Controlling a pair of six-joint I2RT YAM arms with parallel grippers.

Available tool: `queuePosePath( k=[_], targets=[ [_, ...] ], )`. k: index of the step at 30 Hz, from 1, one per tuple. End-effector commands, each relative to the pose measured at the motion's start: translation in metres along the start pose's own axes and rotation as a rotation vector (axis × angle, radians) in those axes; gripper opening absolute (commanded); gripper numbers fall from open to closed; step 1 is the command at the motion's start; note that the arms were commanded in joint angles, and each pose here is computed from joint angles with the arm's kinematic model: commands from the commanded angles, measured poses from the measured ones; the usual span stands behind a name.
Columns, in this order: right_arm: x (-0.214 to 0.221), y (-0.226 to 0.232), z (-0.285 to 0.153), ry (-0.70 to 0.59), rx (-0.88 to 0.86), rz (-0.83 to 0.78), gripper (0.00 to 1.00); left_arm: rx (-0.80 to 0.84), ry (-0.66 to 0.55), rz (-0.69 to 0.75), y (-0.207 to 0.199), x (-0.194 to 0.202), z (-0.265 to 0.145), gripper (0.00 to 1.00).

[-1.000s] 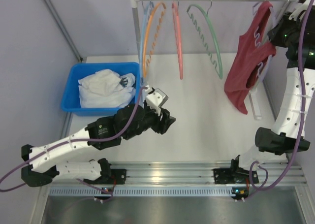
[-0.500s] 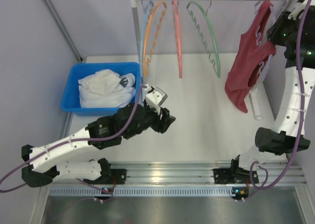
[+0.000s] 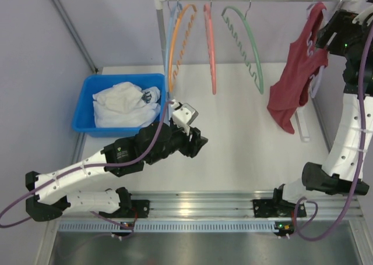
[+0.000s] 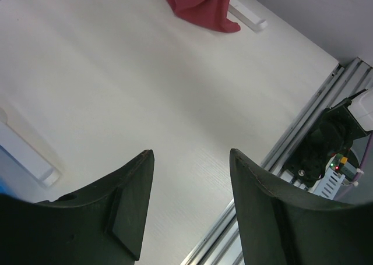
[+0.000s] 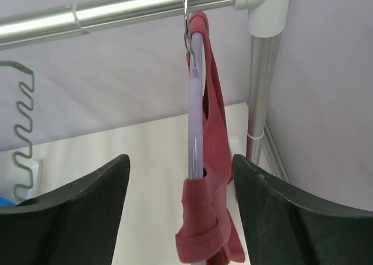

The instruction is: Place the tank top on the hanger

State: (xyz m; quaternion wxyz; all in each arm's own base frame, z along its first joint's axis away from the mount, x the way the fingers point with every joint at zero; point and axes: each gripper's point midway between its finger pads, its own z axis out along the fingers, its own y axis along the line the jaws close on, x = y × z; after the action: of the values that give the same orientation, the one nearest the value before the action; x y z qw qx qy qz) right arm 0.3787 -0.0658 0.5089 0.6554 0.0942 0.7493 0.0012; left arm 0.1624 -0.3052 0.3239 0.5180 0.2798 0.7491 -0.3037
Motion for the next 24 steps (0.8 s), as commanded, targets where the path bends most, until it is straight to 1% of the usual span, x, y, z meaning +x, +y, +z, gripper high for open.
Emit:
queuePosePath(
  k=[1, 2, 3, 5, 6, 7, 8, 9, 14, 15, 17, 18, 24],
  targets=[
    [-0.031, 0.005, -0.042, -0.118, -0.011, 0.007, 0.71, 0.012, -0.059, -0.031, -0.003, -0.019, -0.003, 0.6],
    [-0.031, 0.009, -0.046, -0.12, -0.029, 0.013, 0.72, 0.008, -0.057, -0.029, -0.002, -0.018, -0.003, 0.6],
    [-0.033, 0.021, -0.059, -0.132, -0.087, 0.024, 0.72, 0.005, -0.062, -0.032, -0.001, -0.019, -0.004, 0.6],
    [-0.022, 0.034, -0.064, -0.112, -0.156, 0.045, 0.72, 0.003, -0.064, -0.032, -0.001, -0.02, -0.004, 0.6],
    [-0.023, 0.048, -0.082, -0.128, -0.226, 0.063, 0.72, -0.004, -0.068, -0.033, 0.001, -0.02, -0.005, 0.6],
    [-0.003, 0.052, -0.078, -0.081, -0.256, 0.082, 0.72, -0.008, -0.069, -0.033, 0.002, -0.02, -0.005, 0.6],
    [0.001, 0.059, -0.082, -0.085, -0.292, 0.101, 0.73, -0.012, -0.071, -0.034, 0.003, -0.021, -0.005, 0.6],
    [0.02, 0.065, -0.092, -0.053, -0.329, 0.116, 0.73, -0.016, -0.078, -0.035, 0.004, -0.022, -0.007, 0.6],
    [0.072, 0.071, -0.12, 0.034, -0.354, 0.143, 0.73, -0.033, -0.076, -0.048, 0.008, -0.017, -0.009, 0.6],
    [0.088, 0.074, -0.129, 0.05, -0.365, 0.156, 0.73, -0.035, -0.078, -0.052, 0.009, -0.017, -0.01, 0.6],
    [0.103, 0.077, -0.138, 0.079, -0.376, 0.175, 0.73, -0.042, -0.07, -0.063, 0.01, -0.013, -0.009, 0.6],
    [0.118, 0.075, -0.145, 0.097, -0.367, 0.181, 0.73, -0.045, -0.068, -0.066, 0.011, -0.012, -0.009, 0.6],
    [0.164, 0.067, -0.17, 0.139, -0.325, 0.199, 0.75, -0.069, -0.061, -0.109, 0.016, -0.003, -0.009, 0.59]
  ],
)
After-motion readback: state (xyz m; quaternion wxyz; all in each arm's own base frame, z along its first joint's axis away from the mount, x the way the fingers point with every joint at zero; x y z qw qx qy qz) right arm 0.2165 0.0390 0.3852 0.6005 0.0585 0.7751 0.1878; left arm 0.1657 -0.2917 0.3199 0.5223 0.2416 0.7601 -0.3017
